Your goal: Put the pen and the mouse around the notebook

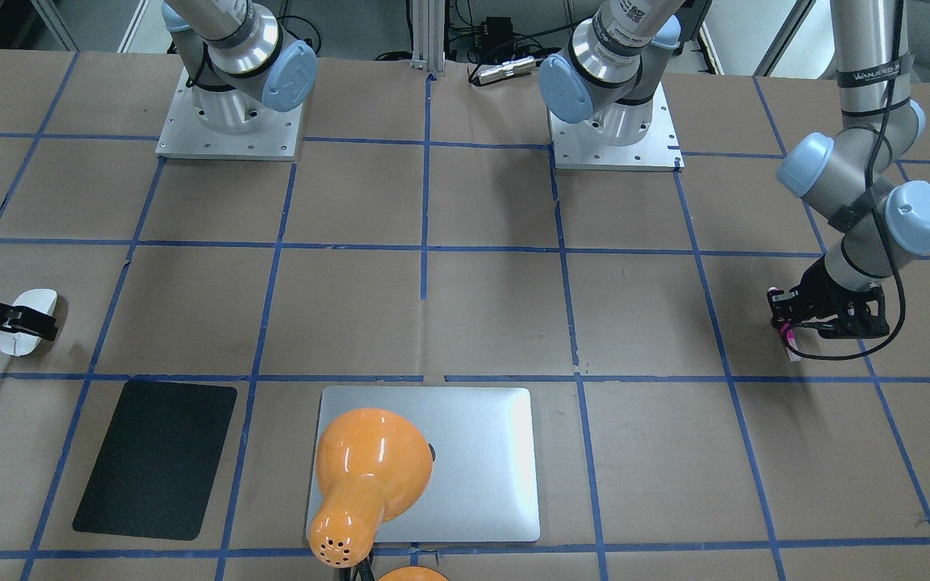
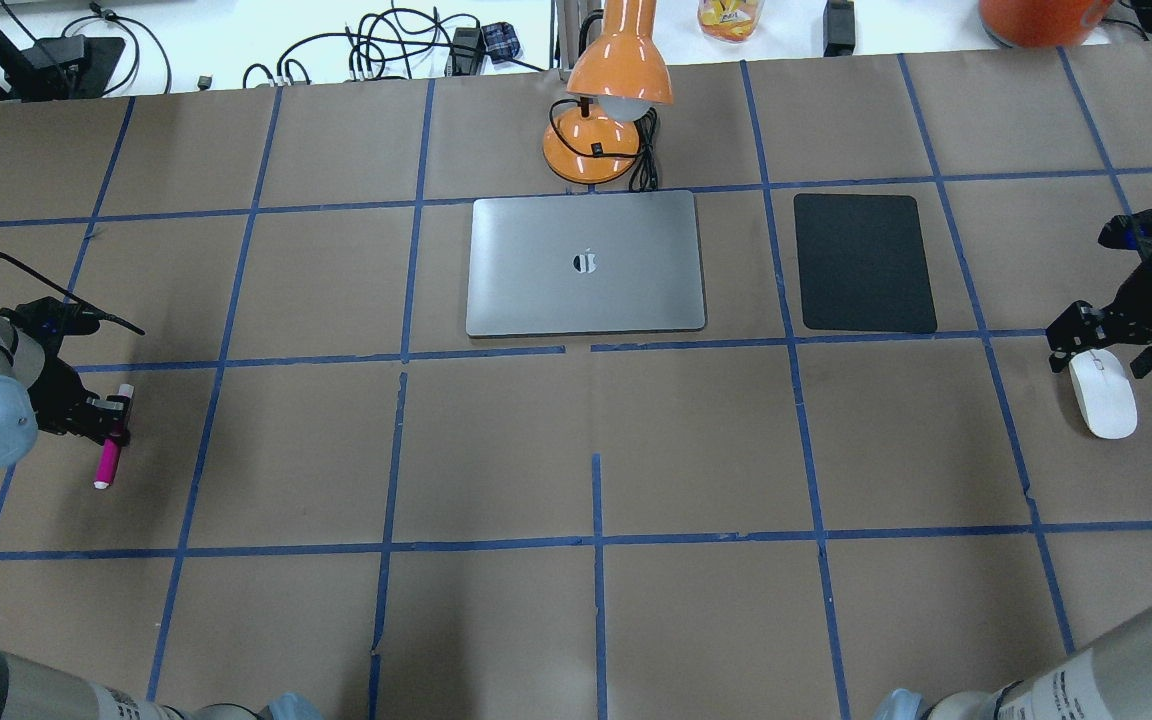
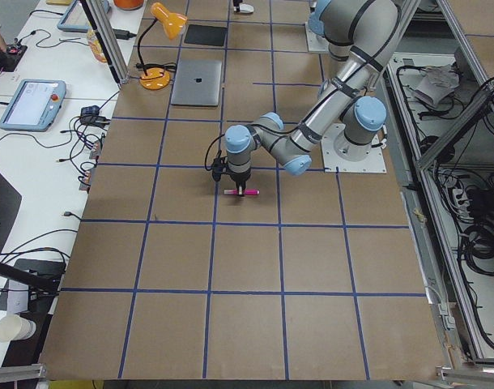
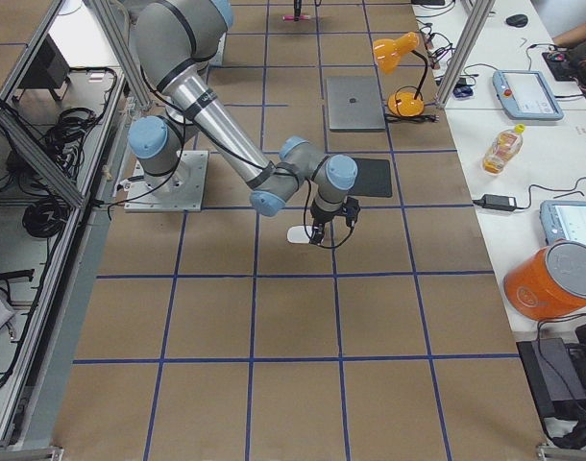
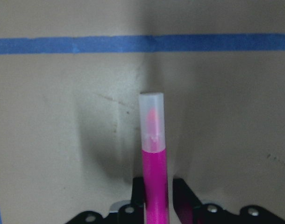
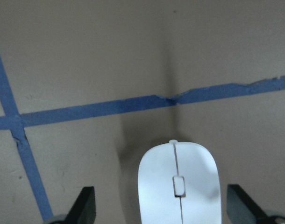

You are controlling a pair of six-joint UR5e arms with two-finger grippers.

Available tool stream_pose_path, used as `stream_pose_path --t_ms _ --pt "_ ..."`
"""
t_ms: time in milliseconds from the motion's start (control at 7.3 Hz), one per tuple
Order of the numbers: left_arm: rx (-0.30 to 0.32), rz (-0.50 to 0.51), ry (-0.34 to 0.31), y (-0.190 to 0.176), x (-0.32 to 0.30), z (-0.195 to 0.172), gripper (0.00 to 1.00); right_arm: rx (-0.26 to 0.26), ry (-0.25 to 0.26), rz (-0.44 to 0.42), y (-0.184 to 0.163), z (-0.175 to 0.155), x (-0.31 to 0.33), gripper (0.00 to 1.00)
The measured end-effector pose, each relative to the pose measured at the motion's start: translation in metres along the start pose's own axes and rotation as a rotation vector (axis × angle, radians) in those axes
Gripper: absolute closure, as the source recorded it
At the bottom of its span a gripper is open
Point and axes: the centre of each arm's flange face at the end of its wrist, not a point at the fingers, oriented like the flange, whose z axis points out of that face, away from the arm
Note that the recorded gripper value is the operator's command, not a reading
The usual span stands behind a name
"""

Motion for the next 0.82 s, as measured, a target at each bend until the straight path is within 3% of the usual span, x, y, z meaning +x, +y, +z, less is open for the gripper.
stream_pose_path --t_ms 411,822 --pt "-0.014 -0.043 0.01 0.0 0.01 -0.009 1.0 -0.016 0.018 -0.001 0.001 0.003 0.002 0.0" --pt "-0.054 -0.25 0.009 -0.016 0.115 -0.044 1.0 -0.023 0.017 -0.002 0.001 0.006 0.002 0.04"
